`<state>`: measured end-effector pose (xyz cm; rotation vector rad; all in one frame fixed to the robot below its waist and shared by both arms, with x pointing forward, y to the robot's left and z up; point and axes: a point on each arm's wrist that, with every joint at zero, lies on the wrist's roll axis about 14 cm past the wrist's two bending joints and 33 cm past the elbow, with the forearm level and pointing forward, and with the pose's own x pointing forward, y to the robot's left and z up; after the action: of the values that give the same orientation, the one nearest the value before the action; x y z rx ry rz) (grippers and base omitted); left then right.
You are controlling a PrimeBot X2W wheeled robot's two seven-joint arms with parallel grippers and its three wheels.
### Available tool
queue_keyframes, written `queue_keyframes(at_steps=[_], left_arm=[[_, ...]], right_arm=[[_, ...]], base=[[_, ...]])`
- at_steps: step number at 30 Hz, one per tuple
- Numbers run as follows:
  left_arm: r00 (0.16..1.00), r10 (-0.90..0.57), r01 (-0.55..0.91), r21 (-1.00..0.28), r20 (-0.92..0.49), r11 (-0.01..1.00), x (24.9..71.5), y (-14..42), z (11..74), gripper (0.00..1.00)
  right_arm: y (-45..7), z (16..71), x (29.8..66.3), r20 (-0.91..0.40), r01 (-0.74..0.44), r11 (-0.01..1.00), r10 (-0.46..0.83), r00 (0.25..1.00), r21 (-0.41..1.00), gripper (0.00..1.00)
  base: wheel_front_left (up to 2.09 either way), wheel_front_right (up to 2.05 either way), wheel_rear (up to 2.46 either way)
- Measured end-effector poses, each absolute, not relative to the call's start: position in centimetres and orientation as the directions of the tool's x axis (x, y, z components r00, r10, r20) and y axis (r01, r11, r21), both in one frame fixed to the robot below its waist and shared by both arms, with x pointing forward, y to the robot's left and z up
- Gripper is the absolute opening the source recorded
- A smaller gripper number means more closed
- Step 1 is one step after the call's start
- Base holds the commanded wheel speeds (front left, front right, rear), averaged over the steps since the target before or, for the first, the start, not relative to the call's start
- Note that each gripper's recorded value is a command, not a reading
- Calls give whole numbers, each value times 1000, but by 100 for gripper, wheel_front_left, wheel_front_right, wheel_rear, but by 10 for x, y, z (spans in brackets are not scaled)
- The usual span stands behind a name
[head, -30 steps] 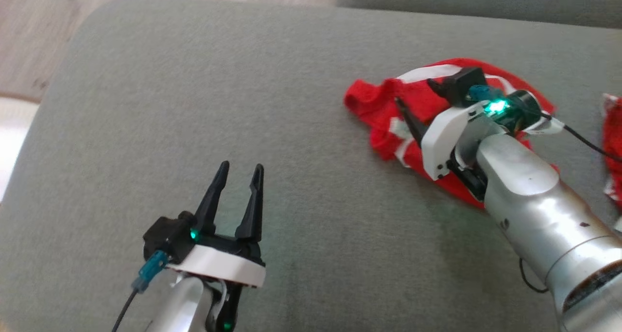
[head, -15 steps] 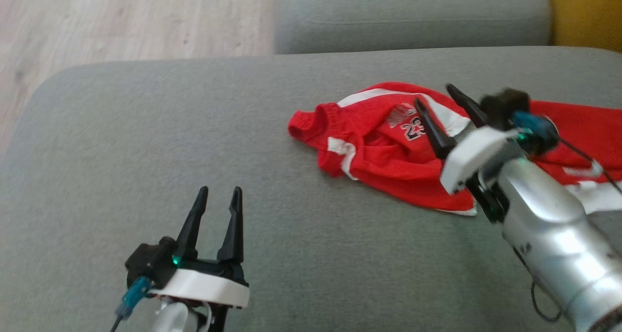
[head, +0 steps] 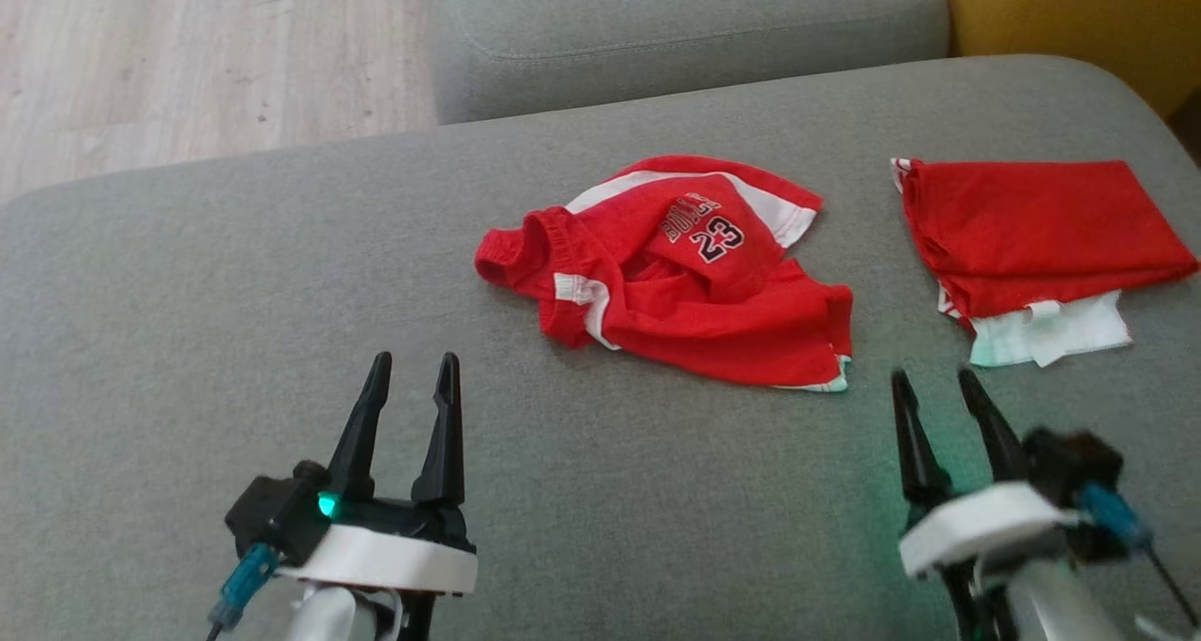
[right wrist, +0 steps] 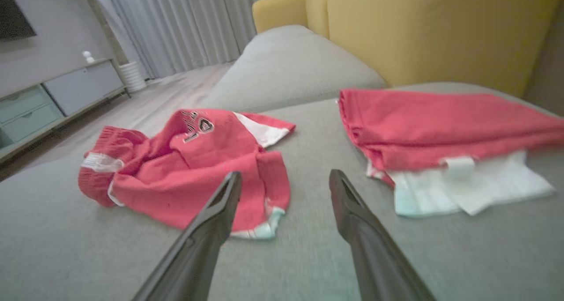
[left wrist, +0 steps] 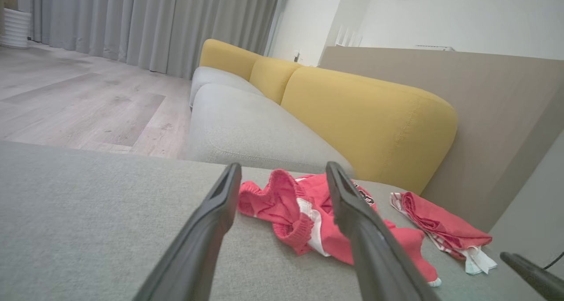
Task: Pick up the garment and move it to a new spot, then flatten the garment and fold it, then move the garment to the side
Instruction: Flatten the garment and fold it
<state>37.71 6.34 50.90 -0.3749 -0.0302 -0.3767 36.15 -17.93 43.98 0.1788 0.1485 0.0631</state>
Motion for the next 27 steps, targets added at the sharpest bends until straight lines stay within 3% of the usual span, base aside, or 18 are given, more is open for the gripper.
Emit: queue_keyframes(at_steps=[14, 21, 27], left_arm=[[924, -372, 378, -357, 87, 854, 382, 57, 504, 100], [928, -366, 363, -360, 62, 859, 389, 60, 495, 100], [942, -334, 322, -360, 31, 876, 391, 72, 485, 100]], right_arm=[[-192, 442, 369, -130, 2, 990, 16, 991, 141, 100], [-189, 437, 411, -167, 2, 988, 25, 986, 156, 100], [-155, 424, 436, -217, -83, 980, 122, 969, 182, 100]], base=[[0, 0, 0], [0, 0, 0], [0, 0, 0]])
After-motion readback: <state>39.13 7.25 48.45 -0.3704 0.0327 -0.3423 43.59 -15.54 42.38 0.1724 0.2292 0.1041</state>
